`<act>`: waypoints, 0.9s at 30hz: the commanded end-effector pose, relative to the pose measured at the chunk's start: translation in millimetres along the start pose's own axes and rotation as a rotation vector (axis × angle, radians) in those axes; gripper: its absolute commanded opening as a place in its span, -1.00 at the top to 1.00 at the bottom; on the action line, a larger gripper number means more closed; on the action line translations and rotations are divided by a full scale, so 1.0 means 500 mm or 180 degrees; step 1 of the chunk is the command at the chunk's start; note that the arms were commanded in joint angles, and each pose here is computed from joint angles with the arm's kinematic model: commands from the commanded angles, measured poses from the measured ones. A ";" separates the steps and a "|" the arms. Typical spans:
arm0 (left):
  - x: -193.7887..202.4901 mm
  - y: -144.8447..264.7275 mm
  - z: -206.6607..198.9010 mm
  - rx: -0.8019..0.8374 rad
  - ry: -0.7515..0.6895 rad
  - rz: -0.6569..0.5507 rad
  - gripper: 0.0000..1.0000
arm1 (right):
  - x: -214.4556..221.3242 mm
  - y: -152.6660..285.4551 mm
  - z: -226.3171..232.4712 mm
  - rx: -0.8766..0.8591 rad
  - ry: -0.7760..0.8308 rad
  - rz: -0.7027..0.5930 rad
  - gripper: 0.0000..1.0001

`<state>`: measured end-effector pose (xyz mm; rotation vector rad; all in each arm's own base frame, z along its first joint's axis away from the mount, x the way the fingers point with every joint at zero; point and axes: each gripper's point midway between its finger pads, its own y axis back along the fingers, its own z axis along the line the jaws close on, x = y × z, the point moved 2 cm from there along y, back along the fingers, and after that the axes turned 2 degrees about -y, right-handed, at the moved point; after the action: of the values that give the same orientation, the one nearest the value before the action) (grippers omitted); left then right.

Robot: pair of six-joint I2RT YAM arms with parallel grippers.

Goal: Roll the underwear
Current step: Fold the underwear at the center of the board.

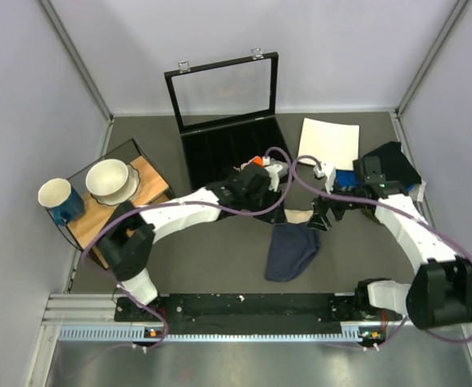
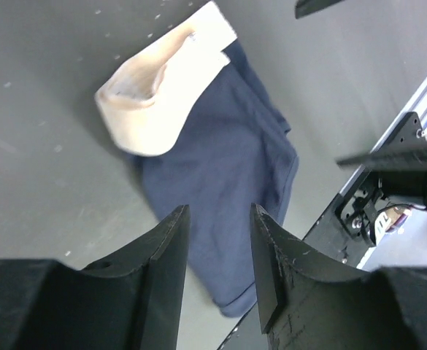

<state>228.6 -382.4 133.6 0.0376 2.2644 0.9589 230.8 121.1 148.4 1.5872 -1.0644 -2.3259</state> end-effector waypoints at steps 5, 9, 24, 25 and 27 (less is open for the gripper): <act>0.040 0.033 0.058 0.0124 -0.0026 -0.0201 0.17 | 0.006 -0.070 -0.117 0.0371 -0.1127 0.0172 -0.86; 0.049 0.029 0.068 0.0101 -0.0057 -0.0194 0.20 | 0.005 -0.092 -0.156 0.0452 -0.1266 0.0244 -0.58; 0.063 0.029 0.076 0.0087 -0.0056 -0.0201 0.22 | 0.055 -0.141 -0.157 0.0200 -0.1625 0.0486 0.21; 0.061 0.029 0.076 0.0086 -0.0050 -0.0207 0.22 | 0.059 -0.142 -0.161 0.0224 -0.1636 0.0515 0.21; 0.055 0.031 0.072 0.0104 -0.0059 -0.0224 0.23 | 0.064 -0.144 -0.163 0.0238 -0.1650 0.0544 0.21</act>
<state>219.1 -332.6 90.8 0.0124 2.2701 0.9728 292.6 121.7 58.0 0.8453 -1.3177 -2.6517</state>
